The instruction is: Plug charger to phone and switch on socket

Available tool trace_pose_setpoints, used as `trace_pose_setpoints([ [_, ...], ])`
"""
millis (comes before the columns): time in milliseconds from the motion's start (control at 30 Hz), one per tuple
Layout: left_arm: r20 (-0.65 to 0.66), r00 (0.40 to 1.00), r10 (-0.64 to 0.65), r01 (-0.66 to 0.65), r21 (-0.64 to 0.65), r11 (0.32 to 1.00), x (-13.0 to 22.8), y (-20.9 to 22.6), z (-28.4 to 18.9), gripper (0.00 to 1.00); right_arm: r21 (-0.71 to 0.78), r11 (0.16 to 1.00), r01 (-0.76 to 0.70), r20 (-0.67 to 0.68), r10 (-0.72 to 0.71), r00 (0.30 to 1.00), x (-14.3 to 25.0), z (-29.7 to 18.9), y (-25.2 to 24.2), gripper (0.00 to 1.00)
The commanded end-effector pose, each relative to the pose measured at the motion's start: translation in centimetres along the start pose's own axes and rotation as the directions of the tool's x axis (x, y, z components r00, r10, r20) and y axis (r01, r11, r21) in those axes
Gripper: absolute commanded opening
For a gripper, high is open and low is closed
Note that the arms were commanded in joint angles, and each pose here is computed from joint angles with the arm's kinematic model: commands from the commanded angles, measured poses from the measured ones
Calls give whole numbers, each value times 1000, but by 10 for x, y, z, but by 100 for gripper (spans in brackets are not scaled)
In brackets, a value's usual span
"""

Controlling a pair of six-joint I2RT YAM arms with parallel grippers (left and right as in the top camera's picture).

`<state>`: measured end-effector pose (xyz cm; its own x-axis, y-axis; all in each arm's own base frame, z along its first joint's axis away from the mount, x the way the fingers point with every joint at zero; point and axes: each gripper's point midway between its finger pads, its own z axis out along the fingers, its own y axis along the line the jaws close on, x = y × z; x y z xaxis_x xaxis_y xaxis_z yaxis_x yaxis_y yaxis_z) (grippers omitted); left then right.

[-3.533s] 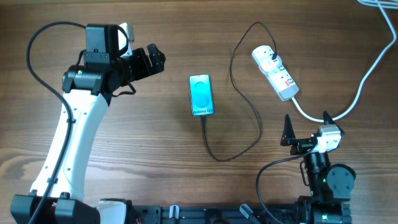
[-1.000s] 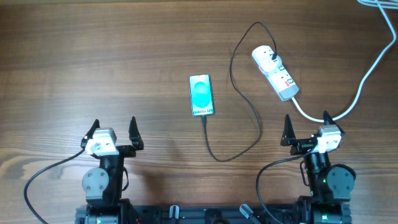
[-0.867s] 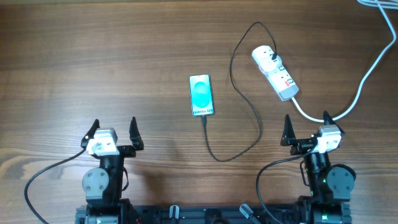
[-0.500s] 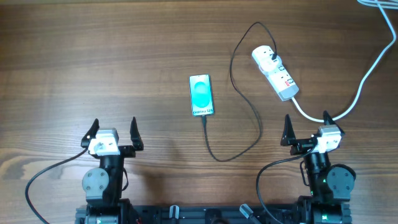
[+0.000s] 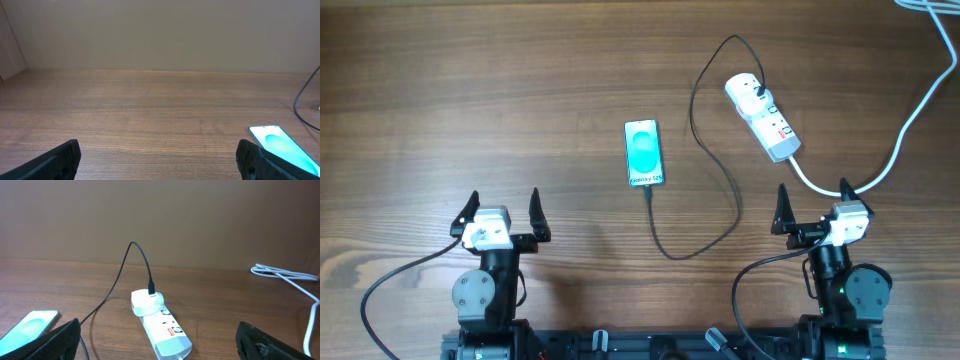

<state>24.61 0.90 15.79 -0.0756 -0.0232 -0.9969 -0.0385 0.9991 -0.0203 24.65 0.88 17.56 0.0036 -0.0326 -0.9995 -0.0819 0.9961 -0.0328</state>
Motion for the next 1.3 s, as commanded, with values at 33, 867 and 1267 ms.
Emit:
trace_pose_setpoints([
  [33,3,1000,-2,2,12,1000,1,-2,0,100,9,1000,21,7,-21,1000,-1,0,-1,100],
  [867,2,1000,-2,2,12,1000,1,-2,0,100,8,1000,21,7,-21,1000,-1,0,-1,100],
  [1267,1,1000,-2,2,12,1000,1,-2,0,100,8,1000,21,7,-21,1000,-1,0,-1,100],
])
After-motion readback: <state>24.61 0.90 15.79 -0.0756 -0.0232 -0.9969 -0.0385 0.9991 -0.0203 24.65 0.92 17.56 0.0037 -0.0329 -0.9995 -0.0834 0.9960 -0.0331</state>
